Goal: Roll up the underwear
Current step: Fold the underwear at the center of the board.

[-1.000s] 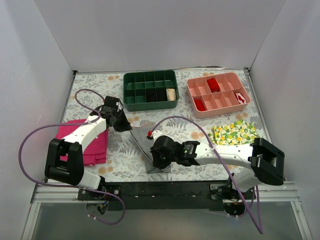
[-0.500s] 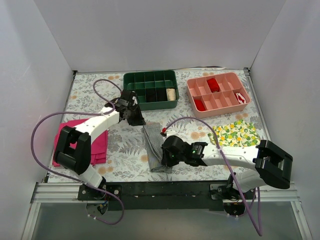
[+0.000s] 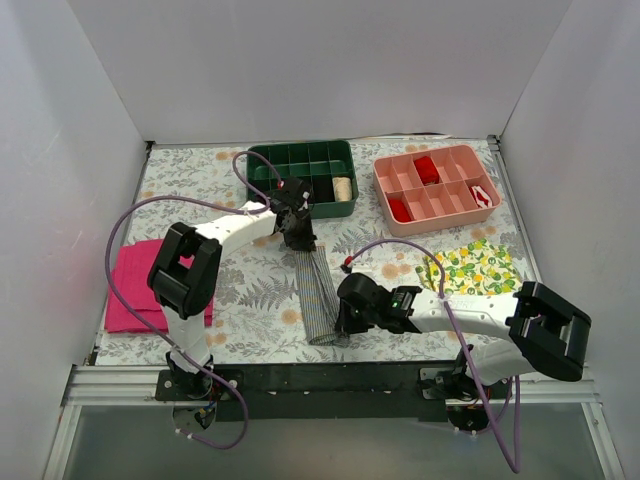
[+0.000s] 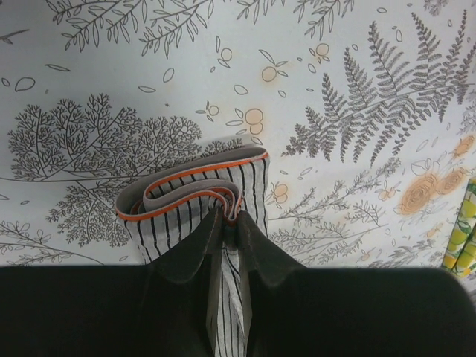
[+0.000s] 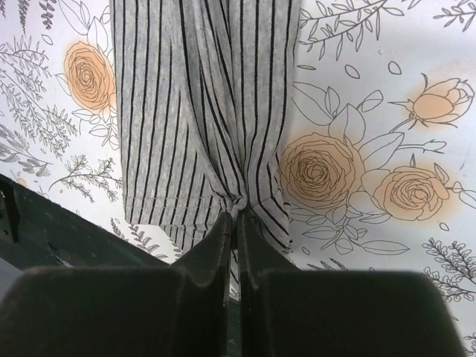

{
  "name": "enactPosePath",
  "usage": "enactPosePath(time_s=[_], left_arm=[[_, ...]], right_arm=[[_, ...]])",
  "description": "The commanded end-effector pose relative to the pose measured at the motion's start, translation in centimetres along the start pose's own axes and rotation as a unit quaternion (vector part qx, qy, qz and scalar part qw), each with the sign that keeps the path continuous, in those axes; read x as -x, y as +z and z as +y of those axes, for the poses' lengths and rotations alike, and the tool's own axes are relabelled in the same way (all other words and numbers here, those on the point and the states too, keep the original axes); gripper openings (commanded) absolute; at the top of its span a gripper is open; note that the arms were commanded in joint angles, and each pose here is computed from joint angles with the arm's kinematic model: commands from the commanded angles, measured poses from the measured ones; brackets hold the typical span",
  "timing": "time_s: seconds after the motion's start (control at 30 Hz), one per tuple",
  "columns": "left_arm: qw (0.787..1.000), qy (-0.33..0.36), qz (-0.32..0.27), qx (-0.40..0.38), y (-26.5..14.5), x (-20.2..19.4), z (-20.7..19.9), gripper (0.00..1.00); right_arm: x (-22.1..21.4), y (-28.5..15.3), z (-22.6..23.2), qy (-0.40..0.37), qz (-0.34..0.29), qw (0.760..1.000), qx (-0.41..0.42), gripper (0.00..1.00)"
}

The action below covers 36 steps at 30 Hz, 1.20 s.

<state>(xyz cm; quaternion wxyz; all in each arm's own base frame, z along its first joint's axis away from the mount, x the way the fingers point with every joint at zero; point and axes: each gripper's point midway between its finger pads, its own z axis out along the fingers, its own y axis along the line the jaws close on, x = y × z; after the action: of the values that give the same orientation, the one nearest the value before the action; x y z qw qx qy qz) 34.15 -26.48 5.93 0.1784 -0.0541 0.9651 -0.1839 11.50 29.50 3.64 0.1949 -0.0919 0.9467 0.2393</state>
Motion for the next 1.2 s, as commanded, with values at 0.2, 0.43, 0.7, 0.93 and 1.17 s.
enactPosePath(time_s=[0.2, 0.43, 0.7, 0.93, 1.17], left_arm=[[1.0, 0.006, -0.003, 0.022, 0.7, 1.3, -0.5, 0.18], [1.0, 0.015, -0.01, 0.015, -0.2, 1.9, -1.1, 0.35], [0.998, 0.025, -0.058, -0.025, -4.0, 5.0, -4.1, 0.58], [0.995, 0.026, -0.093, -0.034, -7.1, 6.6, -5.2, 0.65], [0.994, 0.017, -0.108, -0.029, -9.2, 5.1, -2.2, 0.7]], right_arm=[[-0.6, 0.6, -1.0, 0.036, 0.025, 0.999, -0.015, 0.08], [0.9, -0.8, -0.7, 0.031, -0.018, 0.999, 0.0, 0.34], [4.3, -4.2, -1.6, 0.03, -0.104, 0.994, -0.015, 0.5], [6.7, -5.0, 0.4, -0.016, -0.136, 0.991, 0.007, 0.41], [8.7, -3.4, 3.8, -0.071, -0.105, 0.992, 0.018, 0.07]])
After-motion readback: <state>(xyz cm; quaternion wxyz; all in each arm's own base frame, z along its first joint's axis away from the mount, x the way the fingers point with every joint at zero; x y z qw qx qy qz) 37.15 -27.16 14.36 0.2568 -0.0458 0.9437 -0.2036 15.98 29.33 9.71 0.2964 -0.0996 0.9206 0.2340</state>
